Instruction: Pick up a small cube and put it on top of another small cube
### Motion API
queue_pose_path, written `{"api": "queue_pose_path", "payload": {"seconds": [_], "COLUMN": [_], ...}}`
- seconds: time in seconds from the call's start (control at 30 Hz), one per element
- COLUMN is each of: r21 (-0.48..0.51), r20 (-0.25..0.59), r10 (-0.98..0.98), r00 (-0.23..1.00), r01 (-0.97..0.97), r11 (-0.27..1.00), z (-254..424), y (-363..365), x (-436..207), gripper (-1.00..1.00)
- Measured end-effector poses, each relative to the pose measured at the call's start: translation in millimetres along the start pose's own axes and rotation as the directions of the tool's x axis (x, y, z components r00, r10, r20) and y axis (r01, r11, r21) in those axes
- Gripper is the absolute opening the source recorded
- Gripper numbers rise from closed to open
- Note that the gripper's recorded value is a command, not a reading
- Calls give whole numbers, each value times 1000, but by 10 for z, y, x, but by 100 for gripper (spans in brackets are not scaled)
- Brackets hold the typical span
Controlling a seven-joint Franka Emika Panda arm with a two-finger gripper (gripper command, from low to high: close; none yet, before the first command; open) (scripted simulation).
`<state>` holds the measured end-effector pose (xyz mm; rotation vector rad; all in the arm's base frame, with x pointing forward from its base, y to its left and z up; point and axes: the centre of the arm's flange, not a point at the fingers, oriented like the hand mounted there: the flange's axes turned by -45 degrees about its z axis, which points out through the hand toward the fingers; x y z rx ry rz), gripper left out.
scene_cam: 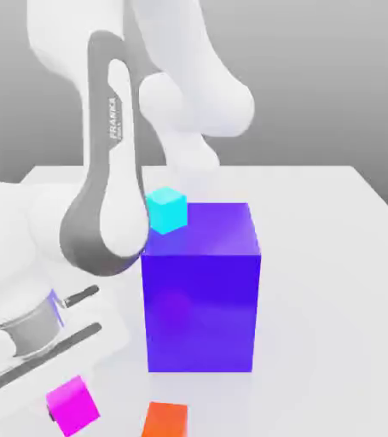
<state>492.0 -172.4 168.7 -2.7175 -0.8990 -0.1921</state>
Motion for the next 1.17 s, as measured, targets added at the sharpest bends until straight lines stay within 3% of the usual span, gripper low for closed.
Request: {"api": "queue_pose_path", "payload": {"seconds": [0.4, 0.83, 1.03, 1.07, 1.17], "r21": [10, -124, -136, -136, -134], "r20": [24, 232, 267, 267, 268], "r10": [-207, -286, -280, -282, -287], "r00": [978, 930, 922, 922, 920], "r01": [207, 320, 324, 325, 331], "r11": [978, 939, 936, 936, 934], "z": [-166, -747, -315, -214, -208], "y": [-307, -1213, -1218, -1205, -1212], "x": [-185, -1208, -1425, -1446, -1429], "gripper": [-100, -100, -100, 100, 100]}}
